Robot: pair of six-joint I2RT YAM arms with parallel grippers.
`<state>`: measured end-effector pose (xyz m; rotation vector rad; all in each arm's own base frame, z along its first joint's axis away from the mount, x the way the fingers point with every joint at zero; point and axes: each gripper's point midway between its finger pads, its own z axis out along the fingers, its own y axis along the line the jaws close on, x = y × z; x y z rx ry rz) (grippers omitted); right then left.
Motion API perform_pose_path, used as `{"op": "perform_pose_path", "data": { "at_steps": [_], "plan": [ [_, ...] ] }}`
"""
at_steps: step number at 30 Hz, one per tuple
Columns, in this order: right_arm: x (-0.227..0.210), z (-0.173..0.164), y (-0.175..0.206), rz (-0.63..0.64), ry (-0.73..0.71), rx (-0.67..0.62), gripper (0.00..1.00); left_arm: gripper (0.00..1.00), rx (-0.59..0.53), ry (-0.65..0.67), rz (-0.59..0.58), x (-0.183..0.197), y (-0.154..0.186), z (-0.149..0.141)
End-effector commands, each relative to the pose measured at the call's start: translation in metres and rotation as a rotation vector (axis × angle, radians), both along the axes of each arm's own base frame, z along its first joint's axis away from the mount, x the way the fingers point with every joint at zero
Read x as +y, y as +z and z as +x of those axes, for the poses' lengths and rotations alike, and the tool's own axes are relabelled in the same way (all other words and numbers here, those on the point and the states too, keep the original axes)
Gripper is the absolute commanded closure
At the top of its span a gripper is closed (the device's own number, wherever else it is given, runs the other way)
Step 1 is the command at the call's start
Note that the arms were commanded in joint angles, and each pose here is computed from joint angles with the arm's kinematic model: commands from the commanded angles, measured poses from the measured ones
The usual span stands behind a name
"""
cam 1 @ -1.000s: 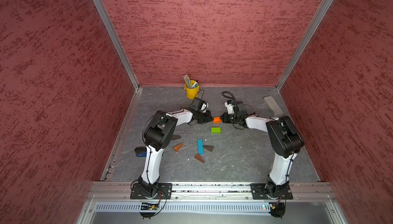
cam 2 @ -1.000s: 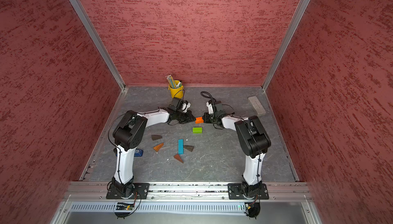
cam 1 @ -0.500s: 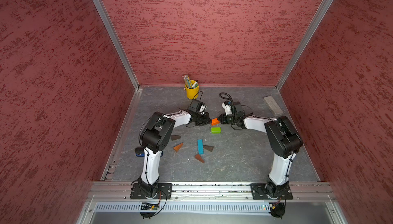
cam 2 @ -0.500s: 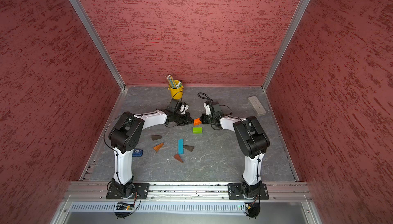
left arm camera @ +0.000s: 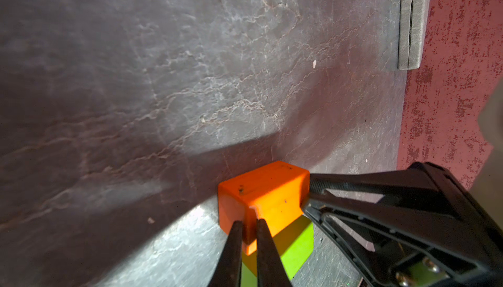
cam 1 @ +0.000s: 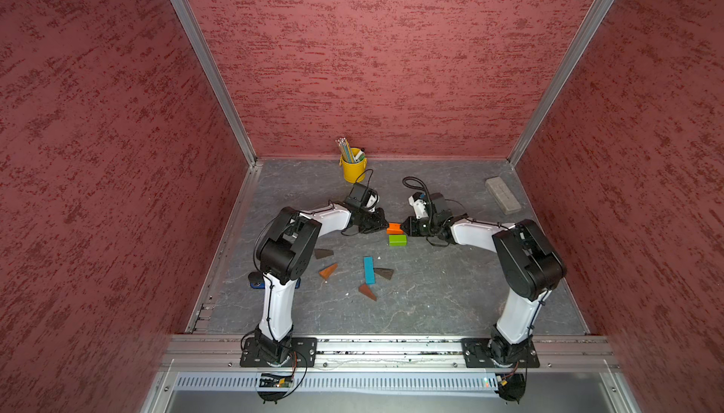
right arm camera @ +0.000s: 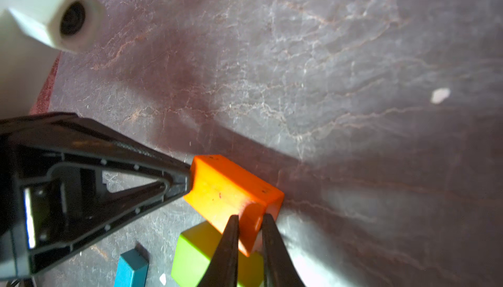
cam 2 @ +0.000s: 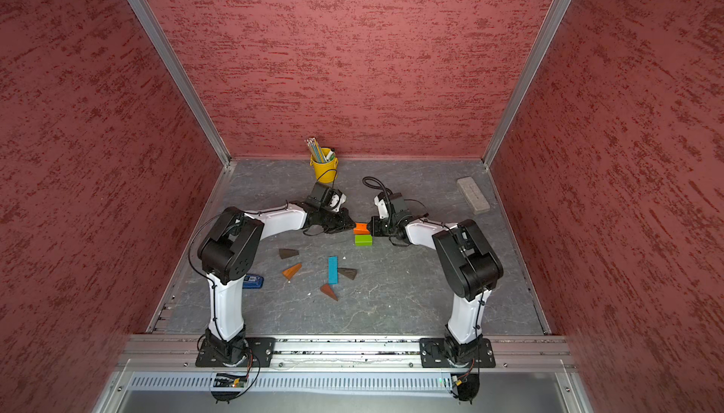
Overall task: Assemble a small pinwheel with building blocks
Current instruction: Assemble the building block at the center of the board.
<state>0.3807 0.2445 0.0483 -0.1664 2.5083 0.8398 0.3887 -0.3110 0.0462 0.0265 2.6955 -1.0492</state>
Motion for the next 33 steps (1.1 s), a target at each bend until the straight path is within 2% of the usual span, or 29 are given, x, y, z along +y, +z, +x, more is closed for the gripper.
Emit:
{"op": "perform_pose_path", "data": {
  "at_steps": [1,17,33],
  "plan": [
    [0.010,-0.040,-0.018,0.002,0.060,0.134,0.81,0.86,-0.014,-0.066,-0.031,-0.018,0.008,-0.013],
    [0.008,-0.029,-0.007,-0.026,0.037,0.079,0.79,0.86,0.017,-0.083,0.002,-0.022,0.003,-0.041],
    [0.004,-0.028,-0.003,-0.040,0.026,0.059,0.78,0.84,0.020,-0.078,0.004,-0.022,0.002,-0.041]
  ]
}}
